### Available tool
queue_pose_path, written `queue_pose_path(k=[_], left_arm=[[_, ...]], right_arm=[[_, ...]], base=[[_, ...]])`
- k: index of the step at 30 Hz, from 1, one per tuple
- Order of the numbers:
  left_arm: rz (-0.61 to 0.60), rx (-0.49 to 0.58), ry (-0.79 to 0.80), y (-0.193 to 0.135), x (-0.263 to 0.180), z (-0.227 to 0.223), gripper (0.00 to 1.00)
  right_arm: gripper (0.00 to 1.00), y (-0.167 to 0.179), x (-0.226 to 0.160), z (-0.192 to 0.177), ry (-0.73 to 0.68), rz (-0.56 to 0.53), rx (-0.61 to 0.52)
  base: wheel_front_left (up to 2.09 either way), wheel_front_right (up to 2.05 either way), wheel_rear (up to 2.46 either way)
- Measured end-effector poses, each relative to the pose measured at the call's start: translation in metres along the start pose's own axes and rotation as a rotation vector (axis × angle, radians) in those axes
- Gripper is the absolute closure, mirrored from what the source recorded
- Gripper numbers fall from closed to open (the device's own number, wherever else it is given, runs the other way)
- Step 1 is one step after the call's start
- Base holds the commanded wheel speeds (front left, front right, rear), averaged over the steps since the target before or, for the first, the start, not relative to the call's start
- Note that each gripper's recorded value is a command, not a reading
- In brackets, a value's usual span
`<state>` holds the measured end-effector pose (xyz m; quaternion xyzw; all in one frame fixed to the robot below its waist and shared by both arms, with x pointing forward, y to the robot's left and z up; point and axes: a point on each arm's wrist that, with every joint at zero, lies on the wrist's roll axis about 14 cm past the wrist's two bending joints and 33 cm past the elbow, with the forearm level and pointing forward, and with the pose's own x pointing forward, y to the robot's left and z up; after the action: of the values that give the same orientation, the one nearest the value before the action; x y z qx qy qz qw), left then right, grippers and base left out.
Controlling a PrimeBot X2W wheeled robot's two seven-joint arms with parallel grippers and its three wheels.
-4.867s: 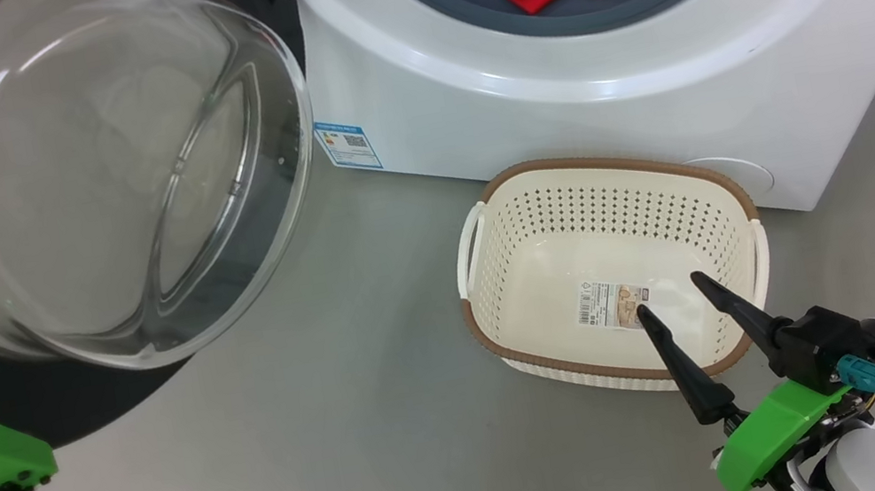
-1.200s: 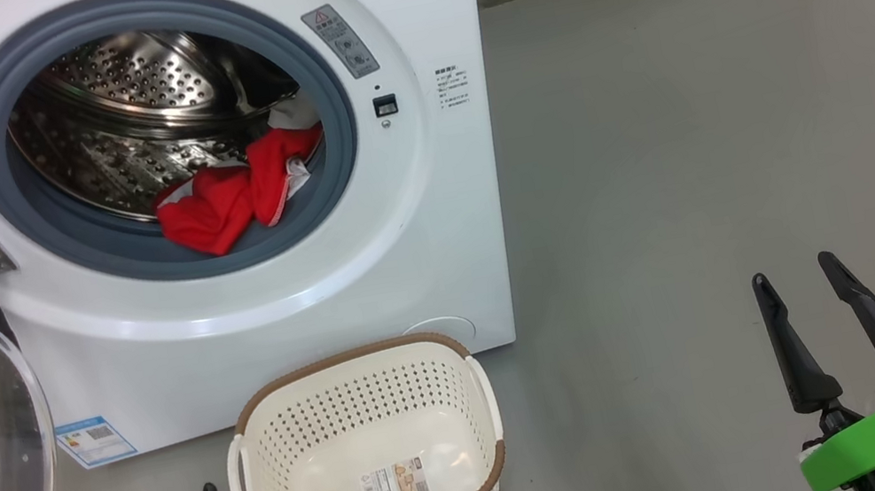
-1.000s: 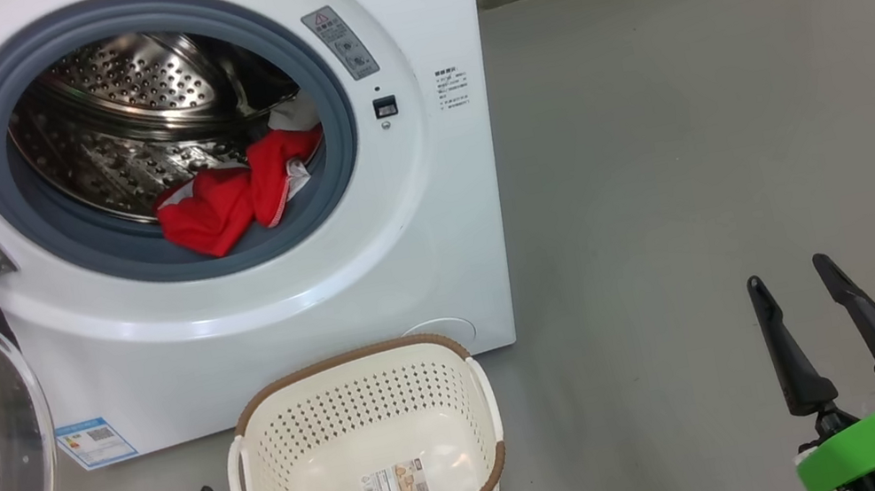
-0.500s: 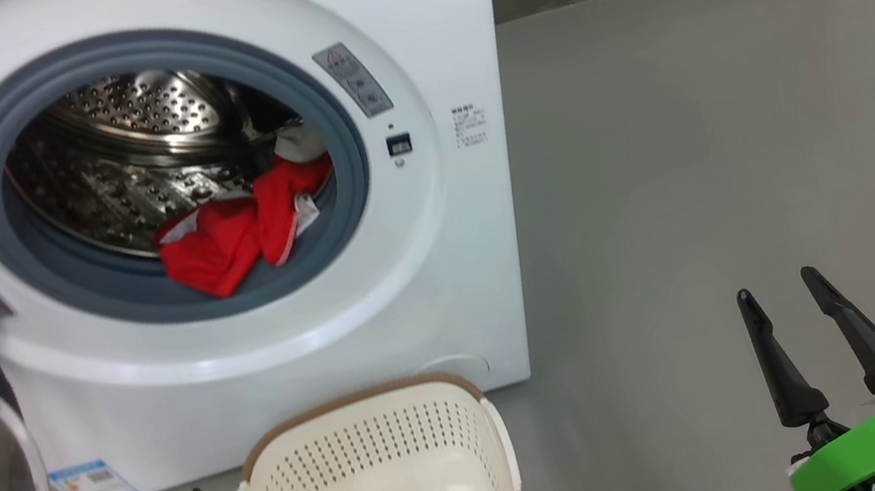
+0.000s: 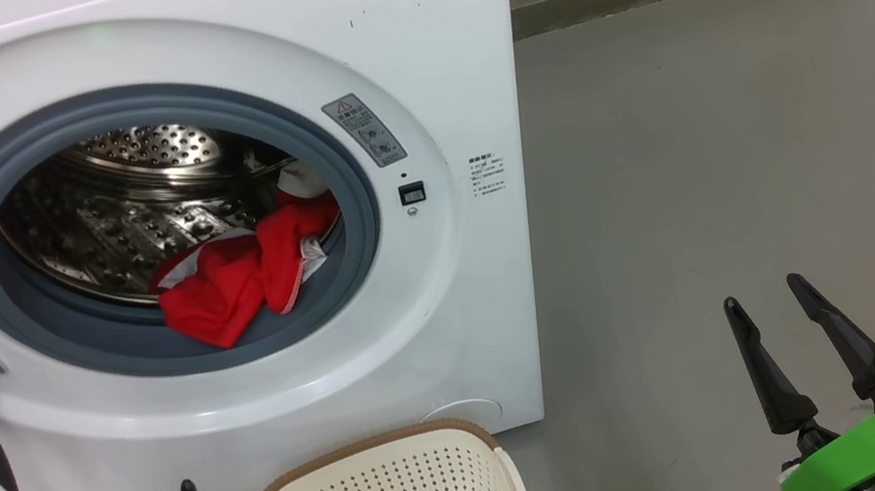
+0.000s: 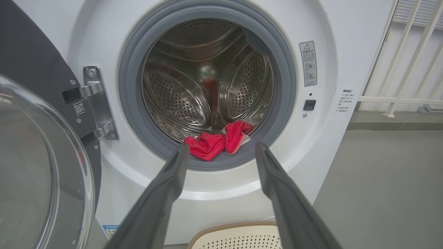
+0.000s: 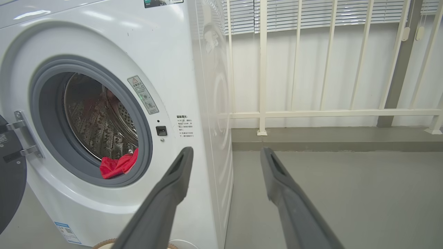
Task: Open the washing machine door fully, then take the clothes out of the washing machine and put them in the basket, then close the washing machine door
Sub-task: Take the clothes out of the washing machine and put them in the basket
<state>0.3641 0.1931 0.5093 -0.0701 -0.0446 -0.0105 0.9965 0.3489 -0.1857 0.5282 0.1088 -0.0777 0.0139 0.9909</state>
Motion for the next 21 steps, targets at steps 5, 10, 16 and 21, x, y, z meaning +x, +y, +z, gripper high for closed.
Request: queue_pose_path(k=[5,10,16,21], left_arm=[[0.0,-0.002,-0.006,-0.0014,0.001,0.0016,0.0],[-0.004,0.007,-0.006,-0.0028,0.0012,0.0016,0.0],[-0.001,0.004,-0.003,-0.0033,0.001,0.0004,0.0],[0.0,0.005,0.002,-0.0036,0.0006,-0.0013,0.0]], right_arm=[[0.0,-0.0008,-0.0008,0.0005,-0.001,-0.003,0.0],[0.0,-0.0018,-0.0018,0.002,-0.006,-0.006,-0.001],[0.0,-0.0023,-0.0024,0.0028,-0.008,-0.008,-0.001],[0.0,-0.0021,-0.0025,0.0029,-0.008,-0.007,-0.001]], base=[[0.0,0.0,0.0],[0.0,0.0,0.0],[0.0,0.0,0.0],[0.0,0.0,0.0]])
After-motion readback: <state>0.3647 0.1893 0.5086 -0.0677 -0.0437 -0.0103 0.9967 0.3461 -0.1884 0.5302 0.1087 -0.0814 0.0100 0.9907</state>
